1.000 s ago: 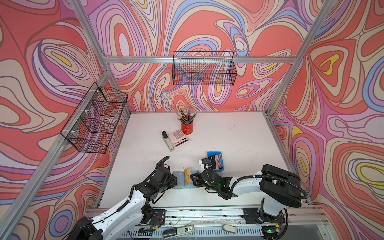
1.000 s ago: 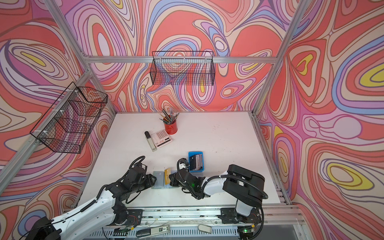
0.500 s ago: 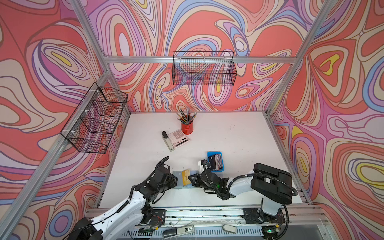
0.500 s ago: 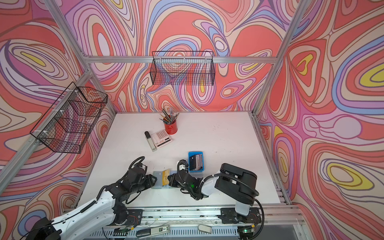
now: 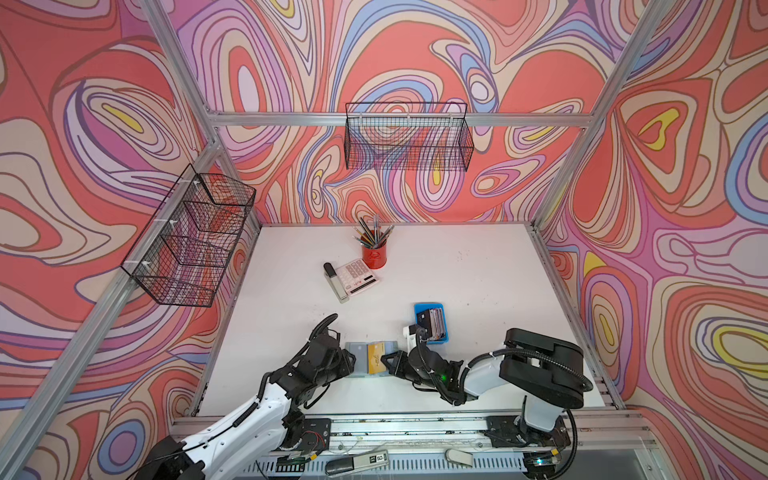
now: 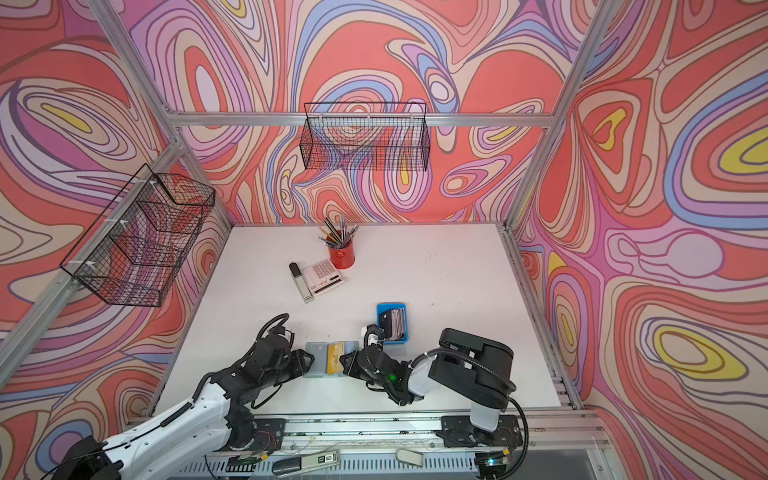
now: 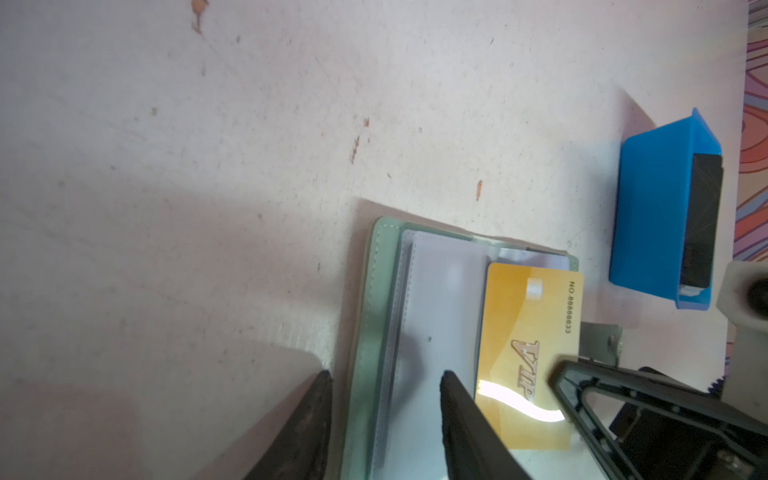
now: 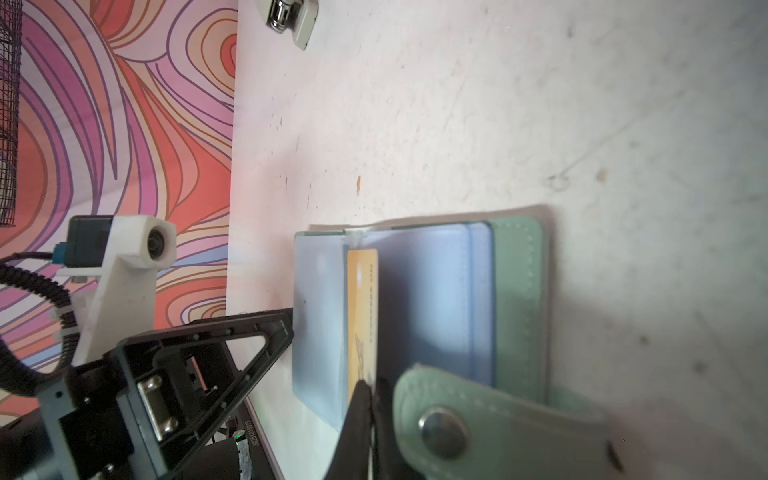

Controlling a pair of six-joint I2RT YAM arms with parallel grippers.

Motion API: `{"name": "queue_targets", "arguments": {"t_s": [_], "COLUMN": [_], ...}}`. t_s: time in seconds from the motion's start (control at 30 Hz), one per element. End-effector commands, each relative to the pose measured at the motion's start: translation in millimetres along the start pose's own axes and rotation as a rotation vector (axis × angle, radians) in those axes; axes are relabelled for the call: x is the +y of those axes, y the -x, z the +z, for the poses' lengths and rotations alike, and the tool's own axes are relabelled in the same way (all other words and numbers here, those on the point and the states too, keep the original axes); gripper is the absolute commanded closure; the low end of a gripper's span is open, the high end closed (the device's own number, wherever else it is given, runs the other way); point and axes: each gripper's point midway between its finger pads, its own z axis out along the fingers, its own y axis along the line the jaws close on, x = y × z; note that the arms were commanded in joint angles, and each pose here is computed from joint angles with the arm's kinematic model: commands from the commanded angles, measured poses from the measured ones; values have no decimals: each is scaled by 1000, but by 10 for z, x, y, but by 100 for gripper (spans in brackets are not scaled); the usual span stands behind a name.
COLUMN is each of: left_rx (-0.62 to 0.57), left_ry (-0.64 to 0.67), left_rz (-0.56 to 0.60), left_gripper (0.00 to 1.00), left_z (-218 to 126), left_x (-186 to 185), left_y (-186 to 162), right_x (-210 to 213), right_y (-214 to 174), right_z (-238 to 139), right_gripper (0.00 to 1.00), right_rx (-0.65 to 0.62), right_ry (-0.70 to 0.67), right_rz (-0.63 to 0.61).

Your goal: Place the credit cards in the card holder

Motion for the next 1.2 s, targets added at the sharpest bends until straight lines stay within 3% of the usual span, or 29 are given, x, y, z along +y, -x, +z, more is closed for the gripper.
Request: {"name": "queue_targets", "arguments": {"t_s": [0.0,1.17], "left_rx": [20,48], "left_ry": [29,-4], "left_rz": [-7,-5], "left_gripper": [55,60], "left_z": [12,24], "left_x": [106,59], "left_y": [-73,-127], "right_x": [-142,-79], "right_y": [-37,-362], "right_z": [-10,296], "right_gripper": [100,100], "right_rx": [0,101], "right_ry": [-44,-37], "right_rz": [33,32]}}
